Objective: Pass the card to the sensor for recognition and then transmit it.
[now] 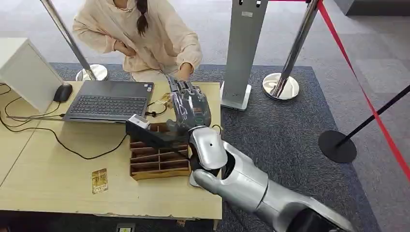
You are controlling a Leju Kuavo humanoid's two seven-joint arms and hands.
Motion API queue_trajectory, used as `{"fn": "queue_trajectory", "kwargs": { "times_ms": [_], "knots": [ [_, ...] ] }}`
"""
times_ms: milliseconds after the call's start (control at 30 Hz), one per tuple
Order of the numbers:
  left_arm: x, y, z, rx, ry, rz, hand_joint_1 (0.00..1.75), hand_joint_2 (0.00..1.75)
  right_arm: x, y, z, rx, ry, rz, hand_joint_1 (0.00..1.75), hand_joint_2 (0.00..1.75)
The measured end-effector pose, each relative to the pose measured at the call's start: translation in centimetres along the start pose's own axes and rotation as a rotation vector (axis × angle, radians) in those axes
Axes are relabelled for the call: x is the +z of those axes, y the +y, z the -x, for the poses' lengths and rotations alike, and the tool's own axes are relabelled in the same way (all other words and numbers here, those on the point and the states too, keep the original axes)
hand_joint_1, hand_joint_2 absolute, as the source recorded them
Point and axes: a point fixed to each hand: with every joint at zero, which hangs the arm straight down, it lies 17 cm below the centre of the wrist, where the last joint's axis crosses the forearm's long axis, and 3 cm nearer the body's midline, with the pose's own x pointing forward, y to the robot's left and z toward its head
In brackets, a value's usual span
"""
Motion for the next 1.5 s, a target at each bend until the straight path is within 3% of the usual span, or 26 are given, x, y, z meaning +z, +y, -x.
{"fn": "queue_trajectory", "kwargs": {
  "times_ms": [333,667,1133,1300,1500],
  "knots": [
    [-0.2,0.1,0.4,0.078,-0.021,0.0,0.0,0.0,7.5,-4.4,1.0,-0.23,-0.067,0.197,0.0,1.75],
    [-0.3,-0.1,0.7,0.124,-0.006,0.003,0.0,0.0,14.1,-7.7,7.0,-0.501,-0.017,0.324,0.0,1.75],
    [-0.3,0.0,0.8,0.141,0.001,-0.001,0.0,0.0,15.8,-7.9,8.5,-0.647,-0.024,0.331,0.0,1.75],
    [-0.2,0.0,0.7,0.14,0.0,-0.001,0.0,0.0,15.9,-6.4,7.9,-0.859,-0.042,0.261,0.0,1.75],
    [-0.2,0.0,0.7,0.132,-0.003,-0.002,0.0,0.0,15.8,-2.1,7.7,-1.176,0.011,0.156,0.0,1.75]
  ]
}}
